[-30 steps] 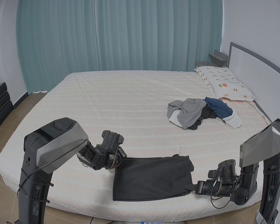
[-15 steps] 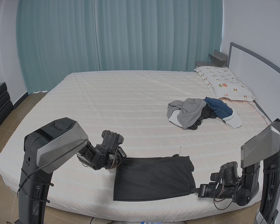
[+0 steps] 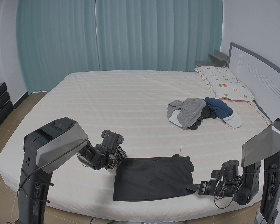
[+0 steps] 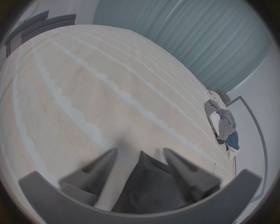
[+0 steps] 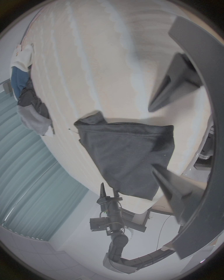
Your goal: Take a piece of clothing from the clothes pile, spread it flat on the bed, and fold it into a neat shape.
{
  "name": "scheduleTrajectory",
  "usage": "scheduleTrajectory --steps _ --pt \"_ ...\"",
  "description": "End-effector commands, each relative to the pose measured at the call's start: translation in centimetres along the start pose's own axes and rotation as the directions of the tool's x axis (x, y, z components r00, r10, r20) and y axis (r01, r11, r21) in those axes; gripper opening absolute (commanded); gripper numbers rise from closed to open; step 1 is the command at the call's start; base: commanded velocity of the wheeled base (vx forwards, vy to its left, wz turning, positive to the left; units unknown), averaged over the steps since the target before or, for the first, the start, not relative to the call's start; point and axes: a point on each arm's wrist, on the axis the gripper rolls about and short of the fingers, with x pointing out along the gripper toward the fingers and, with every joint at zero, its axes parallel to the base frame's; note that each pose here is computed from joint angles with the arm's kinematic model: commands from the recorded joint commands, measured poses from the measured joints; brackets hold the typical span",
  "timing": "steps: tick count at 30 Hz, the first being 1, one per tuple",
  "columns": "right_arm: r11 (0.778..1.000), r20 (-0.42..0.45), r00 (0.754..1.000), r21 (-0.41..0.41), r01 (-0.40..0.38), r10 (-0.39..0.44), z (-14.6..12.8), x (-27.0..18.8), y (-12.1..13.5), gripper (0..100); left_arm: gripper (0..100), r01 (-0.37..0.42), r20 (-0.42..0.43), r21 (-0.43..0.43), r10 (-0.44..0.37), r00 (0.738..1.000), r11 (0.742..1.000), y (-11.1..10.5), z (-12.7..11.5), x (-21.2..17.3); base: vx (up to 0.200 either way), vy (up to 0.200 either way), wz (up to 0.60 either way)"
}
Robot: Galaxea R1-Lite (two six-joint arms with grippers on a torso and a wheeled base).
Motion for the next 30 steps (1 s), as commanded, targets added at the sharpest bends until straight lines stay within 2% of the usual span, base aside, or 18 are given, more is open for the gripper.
scheduleTrajectory --steps 1,3,5,6,8,11,15,22,30 --pt "1.000 0.095 0.995 0.003 -0.016 0.016 1.9 -0.6 0.0 100 100 0.002 -0.003 -0.005 -0.002 1.000 1.000 0.1 0.1 -0.1 0.000 0.000 0.00" --pt "1.000 0.163 0.986 0.013 -0.028 0.026 3.6 -0.4 -0.2 100 100 0.000 -0.004 -0.017 -0.001 1.000 1.000 0.2 0.2 -0.1 0.000 0.000 0.00" --pt "0.999 0.197 0.980 0.027 -0.040 0.034 4.6 0.1 -0.4 100 100 0.003 -0.005 -0.027 -0.003 1.000 1.000 0.2 0.3 -0.2 0.000 0.000 0.00" --pt "0.999 0.197 0.980 0.027 -0.040 0.034 4.6 0.1 -0.4 100 100 0.003 -0.005 -0.027 -0.003 1.000 1.000 0.2 0.3 -0.2 0.000 0.000 0.00" --pt "0.993 0.217 0.975 0.103 -0.065 0.041 5.6 2.4 -0.8 100 100 0.011 0.010 -0.042 -0.011 1.000 0.999 0.4 0.1 -0.2 0.000 0.000 0.00" --pt "0.988 0.239 0.969 0.126 -0.086 0.054 6.6 4.3 -0.8 100 100 0.033 0.023 -0.043 -0.032 0.999 0.999 0.9 -0.4 -0.6 0.000 0.000 0.00" --pt "0.988 0.229 0.972 0.131 -0.083 0.051 8.5 5.5 -0.3 100 100 0.078 0.050 -0.048 -0.076 0.996 0.996 1.3 -0.5 -1.0 0.000 0.000 0.00" --pt "0.988 0.227 0.974 0.146 -0.055 0.020 10.8 8.4 0.1 100 100 0.080 0.051 -0.043 -0.078 0.996 0.996 1.4 -0.6 -1.0 0.000 0.000 0.00" --pt "0.988 0.222 0.975 0.149 -0.046 0.012 10.6 10.0 -0.2 100 100 0.082 0.052 -0.044 -0.079 0.995 0.996 1.4 -0.6 -0.9 0.000 0.000 0.00"
